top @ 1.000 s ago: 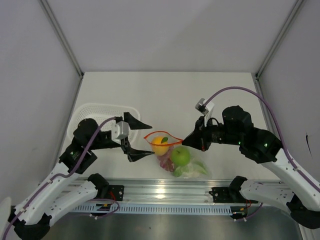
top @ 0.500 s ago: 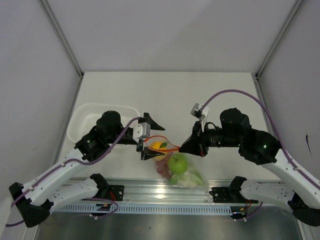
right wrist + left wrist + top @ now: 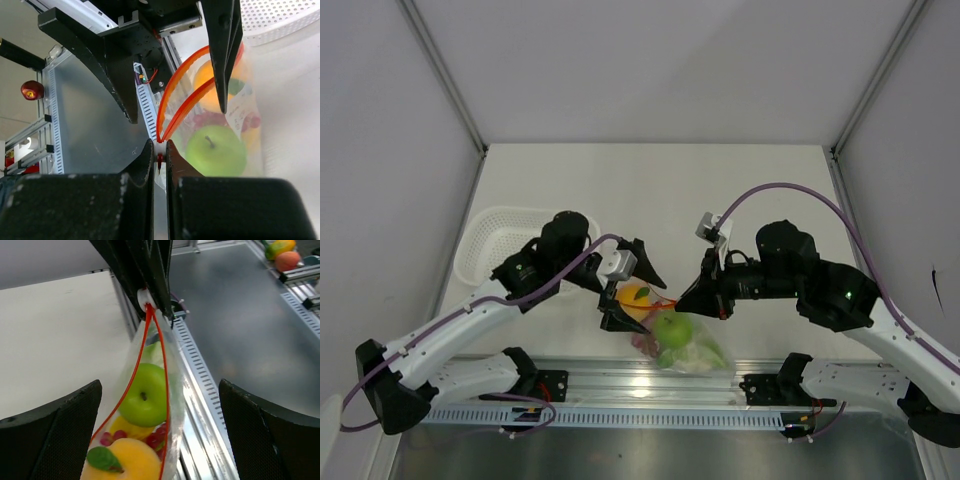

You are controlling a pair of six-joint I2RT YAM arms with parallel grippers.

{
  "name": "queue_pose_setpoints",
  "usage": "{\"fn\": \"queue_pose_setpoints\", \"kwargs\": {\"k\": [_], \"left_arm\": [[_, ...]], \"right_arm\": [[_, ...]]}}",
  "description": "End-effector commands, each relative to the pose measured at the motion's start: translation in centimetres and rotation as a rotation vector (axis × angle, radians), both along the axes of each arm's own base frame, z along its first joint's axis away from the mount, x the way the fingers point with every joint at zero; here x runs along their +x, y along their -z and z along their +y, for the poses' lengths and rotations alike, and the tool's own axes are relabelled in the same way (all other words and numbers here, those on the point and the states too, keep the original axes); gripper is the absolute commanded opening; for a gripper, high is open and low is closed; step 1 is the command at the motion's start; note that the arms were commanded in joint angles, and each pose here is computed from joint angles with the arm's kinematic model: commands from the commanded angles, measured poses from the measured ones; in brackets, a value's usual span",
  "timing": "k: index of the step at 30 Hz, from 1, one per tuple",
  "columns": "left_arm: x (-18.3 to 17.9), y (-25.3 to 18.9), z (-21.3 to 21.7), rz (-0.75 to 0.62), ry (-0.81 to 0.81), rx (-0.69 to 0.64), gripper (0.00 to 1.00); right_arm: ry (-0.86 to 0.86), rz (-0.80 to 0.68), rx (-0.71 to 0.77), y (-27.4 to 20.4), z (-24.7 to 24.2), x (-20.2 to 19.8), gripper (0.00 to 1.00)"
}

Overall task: Place the food in the zip-top bag and seal the zipper
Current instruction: Zip the zipper food storage bag at the center of the board.

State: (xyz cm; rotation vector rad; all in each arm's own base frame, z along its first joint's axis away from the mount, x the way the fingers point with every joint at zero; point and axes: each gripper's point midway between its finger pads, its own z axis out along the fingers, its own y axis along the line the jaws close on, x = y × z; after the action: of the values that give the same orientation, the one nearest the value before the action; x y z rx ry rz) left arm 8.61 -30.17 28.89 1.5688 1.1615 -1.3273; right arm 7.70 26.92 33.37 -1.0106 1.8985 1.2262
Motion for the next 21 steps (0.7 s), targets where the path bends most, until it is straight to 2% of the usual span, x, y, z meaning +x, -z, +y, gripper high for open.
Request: {"fn": "queue_pose_setpoints", "kwargs": {"k": [1,9,12,13,15,16,18,19,21], "left_arm": [[-2.3,-1.4,0.2,0.044,0.162,-0.020,1.00],[-1.0,0.0,-0.9,0.131,0.132,0.075,0.99],[-0.8,0.5,-1.0,0.147,0.124,0.101,0.90],[-0.6,0.7,-1.0,0.140,0.109,0.110,0.81],[-0.6,1.3,-0.7,0.155,0.093,0.143,0.72],[-0.4,1.6,-0.7,0.162,0.075,0.159,0.60],[0.2,2.5,-0.5,0.180,0.020,0.212,0.49],[0.4,2.7,-0.4,0.188,-0.002,0.235,0.37],[1.0,3.0,0.1,0.196,-0.062,0.284,0.24]], "right_arm": [[-0.013,-0.069,0.090,-2.5,0.8,0.2,0.00],[-0.014,-0.080,0.091,-2.6,1.0,0.1,0.00],[0.023,-0.096,0.095,-2.9,0.8,0.7,0.00],[0.038,-0.102,0.097,-3.1,0.7,0.9,0.00],[0.091,-0.111,0.093,-3.2,0.5,1.7,0.00],[0.108,-0.114,0.095,-3.2,0.4,2.0,0.00],[0.150,-0.119,0.094,-3.2,0.3,2.7,0.00],[0.164,-0.113,0.088,-2.9,0.4,3.0,0.00],[0.201,-0.115,0.083,-2.6,0.3,3.6,0.00]]}}
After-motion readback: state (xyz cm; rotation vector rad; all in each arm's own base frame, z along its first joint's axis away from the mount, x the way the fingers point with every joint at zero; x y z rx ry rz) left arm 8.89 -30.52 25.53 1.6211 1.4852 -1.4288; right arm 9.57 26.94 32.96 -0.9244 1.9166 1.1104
